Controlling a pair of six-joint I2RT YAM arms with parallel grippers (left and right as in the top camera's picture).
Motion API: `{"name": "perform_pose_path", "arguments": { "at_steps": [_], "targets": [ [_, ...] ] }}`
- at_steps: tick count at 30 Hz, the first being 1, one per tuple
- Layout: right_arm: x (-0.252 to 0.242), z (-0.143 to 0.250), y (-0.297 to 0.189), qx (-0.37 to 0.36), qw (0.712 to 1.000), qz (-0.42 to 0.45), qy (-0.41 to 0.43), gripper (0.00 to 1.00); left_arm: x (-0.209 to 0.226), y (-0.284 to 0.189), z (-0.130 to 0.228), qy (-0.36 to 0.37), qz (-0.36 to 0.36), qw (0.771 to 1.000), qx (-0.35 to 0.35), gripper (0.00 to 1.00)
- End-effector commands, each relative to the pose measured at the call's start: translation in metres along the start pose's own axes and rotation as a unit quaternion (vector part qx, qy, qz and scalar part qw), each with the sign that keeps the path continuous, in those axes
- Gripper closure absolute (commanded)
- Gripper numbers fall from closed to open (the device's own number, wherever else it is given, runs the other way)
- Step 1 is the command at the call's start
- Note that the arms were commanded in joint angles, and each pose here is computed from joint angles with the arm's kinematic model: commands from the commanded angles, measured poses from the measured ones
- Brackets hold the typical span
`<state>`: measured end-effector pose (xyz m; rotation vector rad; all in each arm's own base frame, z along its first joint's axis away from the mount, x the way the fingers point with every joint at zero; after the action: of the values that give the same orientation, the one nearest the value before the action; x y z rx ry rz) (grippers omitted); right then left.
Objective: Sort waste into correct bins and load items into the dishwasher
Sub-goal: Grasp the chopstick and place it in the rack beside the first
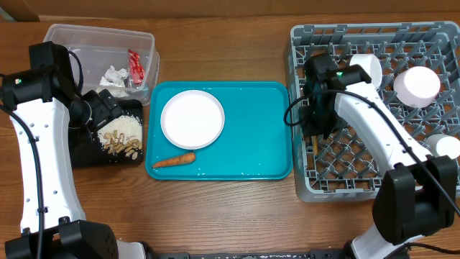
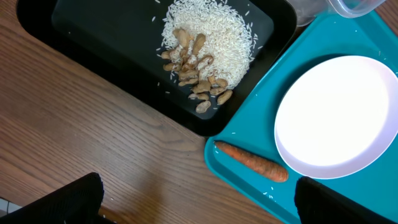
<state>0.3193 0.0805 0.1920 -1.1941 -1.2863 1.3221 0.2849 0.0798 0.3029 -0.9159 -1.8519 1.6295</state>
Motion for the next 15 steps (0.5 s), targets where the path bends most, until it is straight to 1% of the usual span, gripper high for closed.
{"name": "perform_pose_path", "arguments": {
  "at_steps": [1,5,8,12,13,14,15],
  "targets": [
    [0.002,0.0,0.002,-0.002,1.0,-0.004,-0.004,0.77,-0.001,-0.004,0.0,0.003,0.006,1.0,-0.006,0.0],
    [0.002,-0.001,0.001,-0.004,1.0,-0.004,-0.002,0.76,-0.001,-0.004,0.0,0.003,0.006,1.0,-0.006,0.0],
    [0.002,-0.003,-0.012,-0.019,1.0,-0.007,0.009,0.75,-0.001,-0.004,0.0,0.003,0.006,1.0,-0.006,0.0],
    [0.004,-0.013,-0.055,-0.091,0.995,-0.026,0.023,0.71,-0.001,-0.004,-0.001,0.003,0.006,1.0,-0.007,0.0],
    [0.008,-0.016,-0.069,-0.116,0.992,-0.047,0.02,0.67,-0.001,-0.004,0.0,0.003,0.006,1.0,-0.007,0.0],
    [0.013,-0.021,-0.084,-0.146,0.986,-0.076,0.013,0.62,-0.001,-0.004,-0.001,0.003,0.006,1.0,-0.007,0.0],
    [0.019,-0.024,-0.094,-0.169,0.98,-0.101,0.006,0.59,-0.001,-0.004,-0.001,0.003,0.006,1.0,-0.007,0.0]
  ]
}}
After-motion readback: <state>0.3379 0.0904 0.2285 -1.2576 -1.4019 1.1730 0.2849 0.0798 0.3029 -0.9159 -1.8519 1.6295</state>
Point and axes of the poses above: each gripper's point midway between its finger pads, its own y axis out along the fingers, its own x axis along the line the jaws close on, z = x × y, the point moved 10 cm from there along -y, back along the fingers, and after that the axes turned 1 degree about -y, right-handed, at the moved point
